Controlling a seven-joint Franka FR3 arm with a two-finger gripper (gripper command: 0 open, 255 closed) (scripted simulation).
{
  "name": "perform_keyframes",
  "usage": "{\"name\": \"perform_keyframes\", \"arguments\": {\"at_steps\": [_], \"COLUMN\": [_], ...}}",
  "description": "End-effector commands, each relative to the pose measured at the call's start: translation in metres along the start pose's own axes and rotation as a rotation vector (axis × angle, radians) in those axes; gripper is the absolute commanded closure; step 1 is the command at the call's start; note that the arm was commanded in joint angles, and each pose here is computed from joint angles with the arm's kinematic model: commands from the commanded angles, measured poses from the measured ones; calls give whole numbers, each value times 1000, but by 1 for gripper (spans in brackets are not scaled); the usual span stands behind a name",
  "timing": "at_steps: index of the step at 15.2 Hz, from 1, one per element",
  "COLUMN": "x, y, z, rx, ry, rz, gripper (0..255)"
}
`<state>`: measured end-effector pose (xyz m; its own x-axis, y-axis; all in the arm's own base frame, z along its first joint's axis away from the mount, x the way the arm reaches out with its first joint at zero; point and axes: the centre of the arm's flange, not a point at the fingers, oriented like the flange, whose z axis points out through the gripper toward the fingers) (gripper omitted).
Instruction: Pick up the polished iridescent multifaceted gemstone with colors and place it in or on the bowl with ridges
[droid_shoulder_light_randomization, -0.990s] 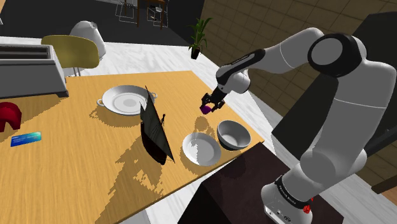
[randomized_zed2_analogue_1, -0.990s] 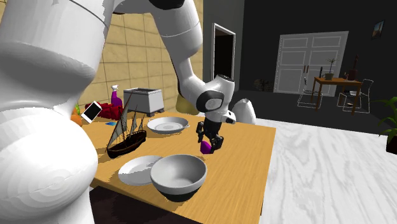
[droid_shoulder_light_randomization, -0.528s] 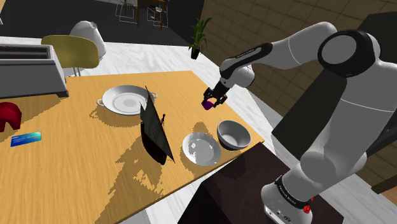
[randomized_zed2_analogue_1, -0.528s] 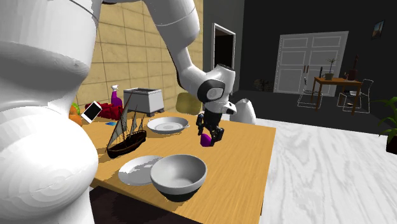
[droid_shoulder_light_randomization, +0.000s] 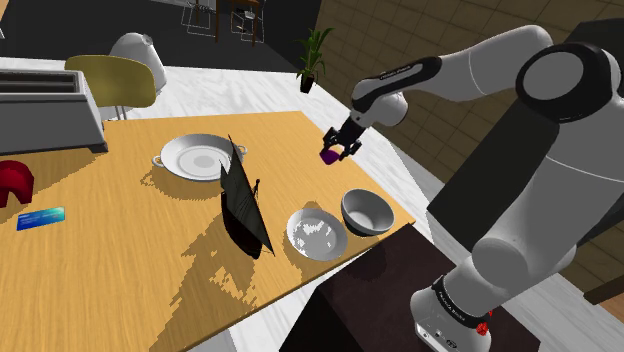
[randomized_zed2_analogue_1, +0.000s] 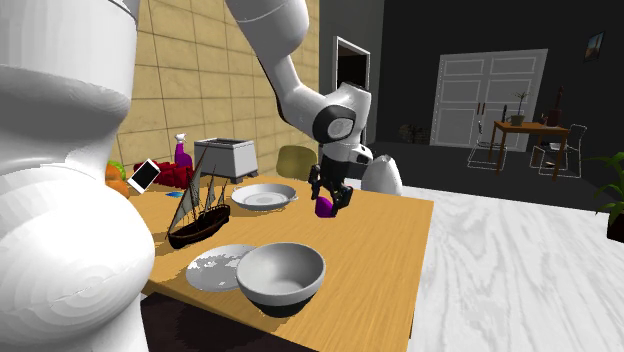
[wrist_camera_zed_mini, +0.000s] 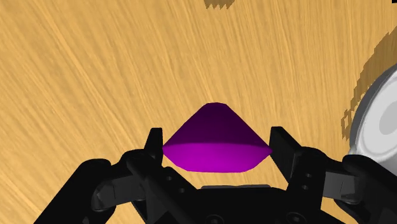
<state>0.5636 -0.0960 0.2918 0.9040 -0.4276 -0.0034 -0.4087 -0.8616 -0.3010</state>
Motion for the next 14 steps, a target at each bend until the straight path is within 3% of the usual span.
{"name": "perform_keyframes", "arguments": {"at_steps": [1,11,14], "x": [-1,-1,-37], "y": [-3,-18,-4], "z": [-10,-58,-66], "rx": [0,0,0], "ry": [0,0,0], "rz": [0,0,0], "gripper": [255,255,255]}}
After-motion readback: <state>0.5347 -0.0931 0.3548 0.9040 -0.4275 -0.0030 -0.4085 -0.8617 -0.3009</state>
